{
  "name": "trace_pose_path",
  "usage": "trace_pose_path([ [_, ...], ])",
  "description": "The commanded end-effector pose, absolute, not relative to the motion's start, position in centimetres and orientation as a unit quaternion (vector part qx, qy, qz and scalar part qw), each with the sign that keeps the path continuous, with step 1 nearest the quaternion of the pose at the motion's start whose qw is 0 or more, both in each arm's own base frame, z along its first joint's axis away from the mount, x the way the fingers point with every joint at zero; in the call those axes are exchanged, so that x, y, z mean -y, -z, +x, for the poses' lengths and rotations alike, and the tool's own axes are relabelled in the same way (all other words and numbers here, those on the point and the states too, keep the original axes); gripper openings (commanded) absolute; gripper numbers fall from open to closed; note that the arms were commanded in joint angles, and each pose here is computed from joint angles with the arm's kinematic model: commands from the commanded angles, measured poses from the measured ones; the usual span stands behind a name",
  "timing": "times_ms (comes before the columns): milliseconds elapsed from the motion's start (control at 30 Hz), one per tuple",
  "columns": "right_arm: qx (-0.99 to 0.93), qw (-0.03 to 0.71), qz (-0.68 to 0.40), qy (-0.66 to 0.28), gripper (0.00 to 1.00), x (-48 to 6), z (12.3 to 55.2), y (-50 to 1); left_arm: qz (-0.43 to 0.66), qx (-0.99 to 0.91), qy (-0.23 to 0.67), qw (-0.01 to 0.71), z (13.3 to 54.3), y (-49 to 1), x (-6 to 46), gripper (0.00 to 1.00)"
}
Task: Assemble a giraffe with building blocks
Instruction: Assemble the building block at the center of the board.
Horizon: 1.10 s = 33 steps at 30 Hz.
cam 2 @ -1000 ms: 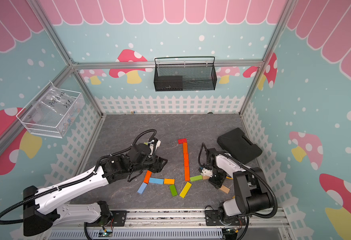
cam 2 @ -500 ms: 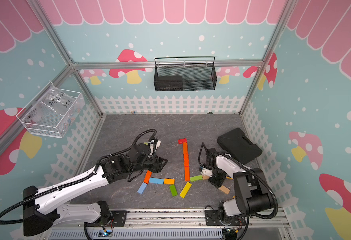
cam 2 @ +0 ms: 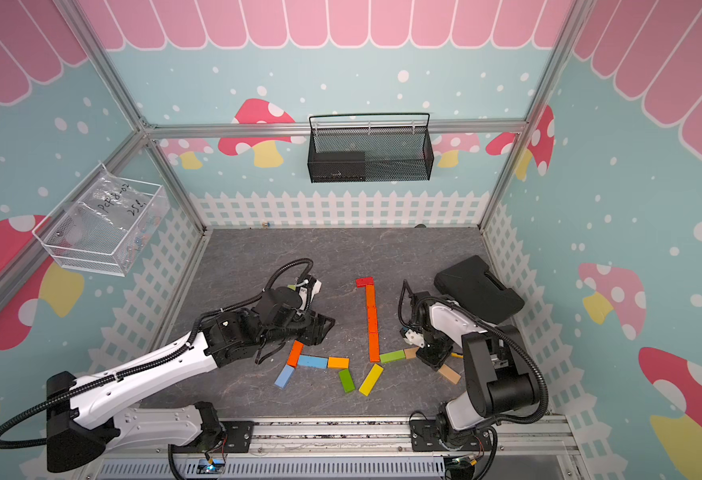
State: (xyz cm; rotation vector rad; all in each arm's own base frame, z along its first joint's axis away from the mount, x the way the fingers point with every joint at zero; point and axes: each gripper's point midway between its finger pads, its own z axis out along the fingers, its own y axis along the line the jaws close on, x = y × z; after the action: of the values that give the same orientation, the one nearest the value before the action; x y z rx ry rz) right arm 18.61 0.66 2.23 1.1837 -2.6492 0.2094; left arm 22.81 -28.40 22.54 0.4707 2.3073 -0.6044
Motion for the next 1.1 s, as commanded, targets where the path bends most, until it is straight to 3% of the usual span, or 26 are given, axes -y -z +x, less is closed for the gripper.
trace_pose_path([
  [0, 0.912, 0.101, 0.392, -0.071, 0.28, -0.9, 19.6, -2.0, 0.18, -0.889, 0.225, 0.357, 22.9, -22.7, 27.7, 0.67],
  [667, 0.925, 0.066, 0.367, -0.069, 0.29, -0.8, 20.9, -2.8, 0.179, -0.89, 0.222, 0.356, 23.0, -22.6, 27.7, 0.67],
  [1067, 0.925, 0.058, 0.37, -0.066, 0.41, -0.9, 20.6, -3.2, 0.179, -0.89, 0.221, 0.356, 23.1, -22.5, 27.7, 0.67],
])
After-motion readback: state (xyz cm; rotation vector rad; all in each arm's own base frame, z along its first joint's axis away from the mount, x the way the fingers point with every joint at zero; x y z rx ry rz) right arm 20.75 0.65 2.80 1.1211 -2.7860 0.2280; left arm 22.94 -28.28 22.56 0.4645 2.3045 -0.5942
